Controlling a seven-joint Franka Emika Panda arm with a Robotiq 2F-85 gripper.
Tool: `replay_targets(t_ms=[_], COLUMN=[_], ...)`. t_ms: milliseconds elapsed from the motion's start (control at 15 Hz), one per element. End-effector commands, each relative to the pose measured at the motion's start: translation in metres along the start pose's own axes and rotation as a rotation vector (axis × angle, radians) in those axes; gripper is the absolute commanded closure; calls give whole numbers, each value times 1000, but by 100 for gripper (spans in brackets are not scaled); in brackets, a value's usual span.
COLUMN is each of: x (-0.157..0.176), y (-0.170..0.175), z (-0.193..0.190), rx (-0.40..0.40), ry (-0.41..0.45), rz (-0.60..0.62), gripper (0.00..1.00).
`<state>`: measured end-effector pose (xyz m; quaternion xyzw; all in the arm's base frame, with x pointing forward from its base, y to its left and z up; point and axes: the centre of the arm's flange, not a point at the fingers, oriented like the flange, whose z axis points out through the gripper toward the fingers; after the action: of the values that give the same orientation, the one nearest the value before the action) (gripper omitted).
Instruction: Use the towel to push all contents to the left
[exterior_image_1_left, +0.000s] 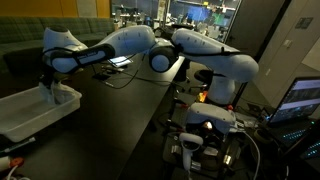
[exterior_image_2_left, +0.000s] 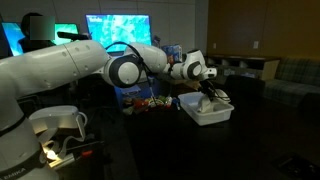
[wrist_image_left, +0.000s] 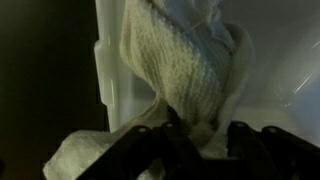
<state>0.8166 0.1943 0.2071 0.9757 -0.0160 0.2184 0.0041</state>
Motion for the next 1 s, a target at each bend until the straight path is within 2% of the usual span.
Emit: replay_targets(t_ms=[0,200,267,667,933], x=[51,48,46,32,10], y=[-5,12,20,79,118], z=[-2,-34,-51,-147,-211], rx=[-14,-9,-4,-5,-18], ry=[-12,-87,-113,-322,-423], rz=[-33,-78,-98,-164,-121], gripper=[27,5,1,0,0])
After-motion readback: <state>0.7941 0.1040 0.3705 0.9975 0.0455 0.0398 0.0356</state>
